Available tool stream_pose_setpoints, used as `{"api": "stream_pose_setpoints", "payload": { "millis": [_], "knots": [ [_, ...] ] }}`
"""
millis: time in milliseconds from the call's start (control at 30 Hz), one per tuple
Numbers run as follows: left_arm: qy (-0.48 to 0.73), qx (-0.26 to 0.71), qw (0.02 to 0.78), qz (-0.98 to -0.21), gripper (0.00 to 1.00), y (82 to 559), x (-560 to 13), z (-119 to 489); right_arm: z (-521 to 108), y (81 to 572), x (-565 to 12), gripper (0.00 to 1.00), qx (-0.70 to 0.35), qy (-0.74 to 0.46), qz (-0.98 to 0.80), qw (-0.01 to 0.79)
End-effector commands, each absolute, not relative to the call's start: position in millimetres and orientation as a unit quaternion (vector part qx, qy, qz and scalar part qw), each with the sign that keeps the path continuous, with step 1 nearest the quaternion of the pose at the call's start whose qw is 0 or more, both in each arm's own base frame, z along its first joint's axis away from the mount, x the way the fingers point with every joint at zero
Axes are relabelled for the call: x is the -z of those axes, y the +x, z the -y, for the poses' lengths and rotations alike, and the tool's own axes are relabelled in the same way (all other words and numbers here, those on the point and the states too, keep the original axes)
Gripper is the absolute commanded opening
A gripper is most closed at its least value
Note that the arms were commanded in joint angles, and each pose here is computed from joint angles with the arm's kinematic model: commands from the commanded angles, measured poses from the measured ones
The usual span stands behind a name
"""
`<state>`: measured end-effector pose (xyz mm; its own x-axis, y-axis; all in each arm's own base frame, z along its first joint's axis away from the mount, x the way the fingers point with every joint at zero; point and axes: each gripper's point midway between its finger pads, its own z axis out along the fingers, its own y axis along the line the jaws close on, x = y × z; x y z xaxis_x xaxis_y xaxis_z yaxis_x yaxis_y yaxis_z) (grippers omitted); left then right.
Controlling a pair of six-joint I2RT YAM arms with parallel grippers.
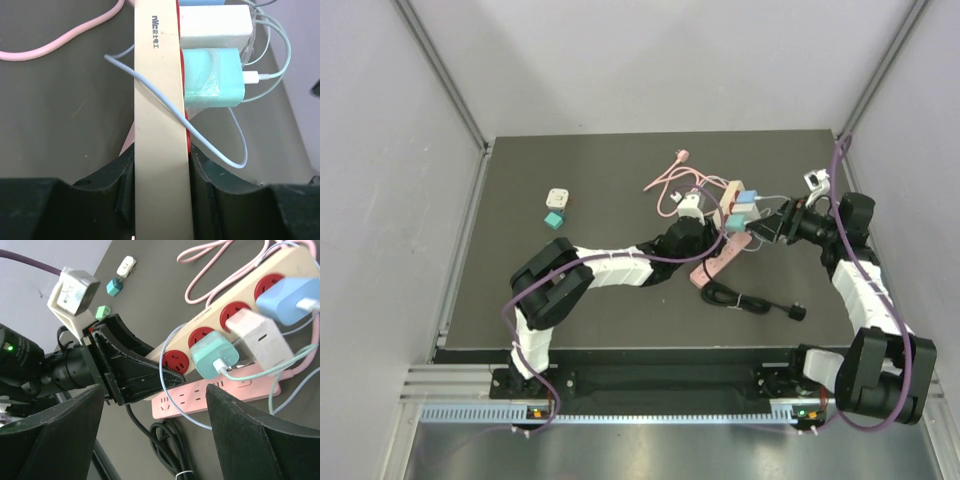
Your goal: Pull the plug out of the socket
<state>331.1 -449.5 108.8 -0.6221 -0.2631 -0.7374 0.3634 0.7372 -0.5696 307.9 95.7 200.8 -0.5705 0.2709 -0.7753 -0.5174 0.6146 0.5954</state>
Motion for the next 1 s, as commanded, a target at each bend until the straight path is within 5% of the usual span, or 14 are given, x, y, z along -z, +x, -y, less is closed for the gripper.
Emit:
{"api": "stream_pose_setpoints", "payload": {
  "millis": [0, 600, 967],
  "knots": [
    [-0.029, 0.490, 0.523, -0.696, 0.00, 344, -247, 458, -103, 315, -207, 0.81, -0.431, -0.081, -0.771, 0.462],
    [-0.054, 0.527, 0.513, -0.675, 0.00, 341, -243, 461, -81, 320, -143, 0.77, -0.372, 0.114, -0.842, 0.374],
    [-0.054, 0.537, 0.505, -0.673, 0.00, 339, -239, 473, -117, 334, -148, 0.71, -0.425, 0.106, -0.829, 0.348]
  ]
}}
